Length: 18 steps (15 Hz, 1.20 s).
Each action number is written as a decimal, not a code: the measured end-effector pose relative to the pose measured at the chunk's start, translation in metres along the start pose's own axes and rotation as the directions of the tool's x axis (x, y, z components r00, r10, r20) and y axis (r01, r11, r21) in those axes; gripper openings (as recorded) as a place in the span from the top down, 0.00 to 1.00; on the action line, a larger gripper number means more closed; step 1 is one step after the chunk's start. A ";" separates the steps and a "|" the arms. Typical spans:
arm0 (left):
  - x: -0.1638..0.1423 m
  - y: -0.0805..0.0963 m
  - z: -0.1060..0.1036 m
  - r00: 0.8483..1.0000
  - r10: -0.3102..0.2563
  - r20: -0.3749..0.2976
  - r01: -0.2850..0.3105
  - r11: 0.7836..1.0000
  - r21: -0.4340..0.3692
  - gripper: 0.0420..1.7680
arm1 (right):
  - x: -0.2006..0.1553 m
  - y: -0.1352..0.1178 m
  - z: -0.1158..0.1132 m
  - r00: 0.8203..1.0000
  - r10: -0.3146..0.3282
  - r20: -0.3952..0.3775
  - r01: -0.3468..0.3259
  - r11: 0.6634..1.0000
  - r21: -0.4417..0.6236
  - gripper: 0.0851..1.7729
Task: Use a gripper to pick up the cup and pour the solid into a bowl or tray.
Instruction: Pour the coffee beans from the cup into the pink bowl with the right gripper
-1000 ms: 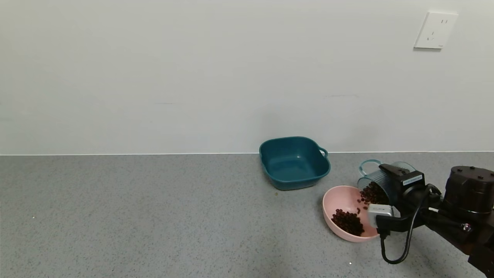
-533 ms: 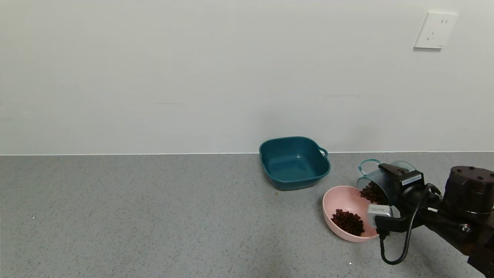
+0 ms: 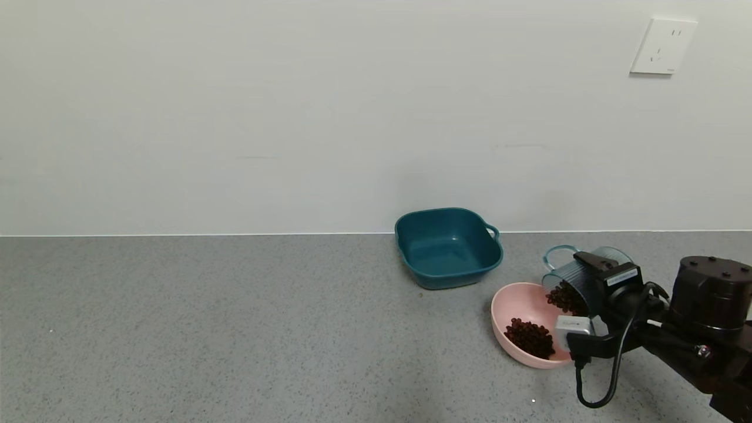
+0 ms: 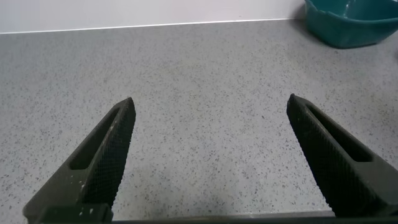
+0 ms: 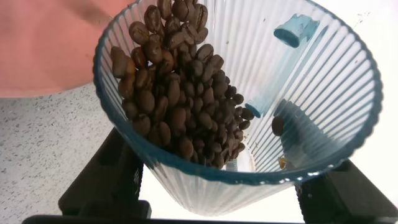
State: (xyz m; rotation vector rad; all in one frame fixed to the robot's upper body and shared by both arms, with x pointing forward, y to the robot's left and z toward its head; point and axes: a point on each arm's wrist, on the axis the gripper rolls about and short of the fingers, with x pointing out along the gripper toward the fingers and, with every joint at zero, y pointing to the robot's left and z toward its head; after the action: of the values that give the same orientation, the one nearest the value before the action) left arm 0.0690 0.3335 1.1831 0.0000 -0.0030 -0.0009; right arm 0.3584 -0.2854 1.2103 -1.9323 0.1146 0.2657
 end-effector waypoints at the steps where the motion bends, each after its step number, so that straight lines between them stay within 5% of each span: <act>1: 0.000 0.000 0.000 1.000 0.000 0.000 0.000 1.000 0.000 0.01 | 0.000 0.000 0.000 1.000 -0.001 0.000 0.001 1.000 -0.005 0.24; 18: 0.000 0.000 0.000 1.000 0.000 0.000 0.000 1.000 0.000 0.01 | -0.001 0.001 -0.004 1.000 0.005 -0.015 -0.005 1.000 0.018 0.24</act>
State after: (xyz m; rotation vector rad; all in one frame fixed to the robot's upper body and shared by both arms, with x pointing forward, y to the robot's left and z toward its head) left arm 0.0690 0.3335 1.1831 0.0000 -0.0030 -0.0009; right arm 0.3574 -0.2892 1.2111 -1.9169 0.1308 0.2529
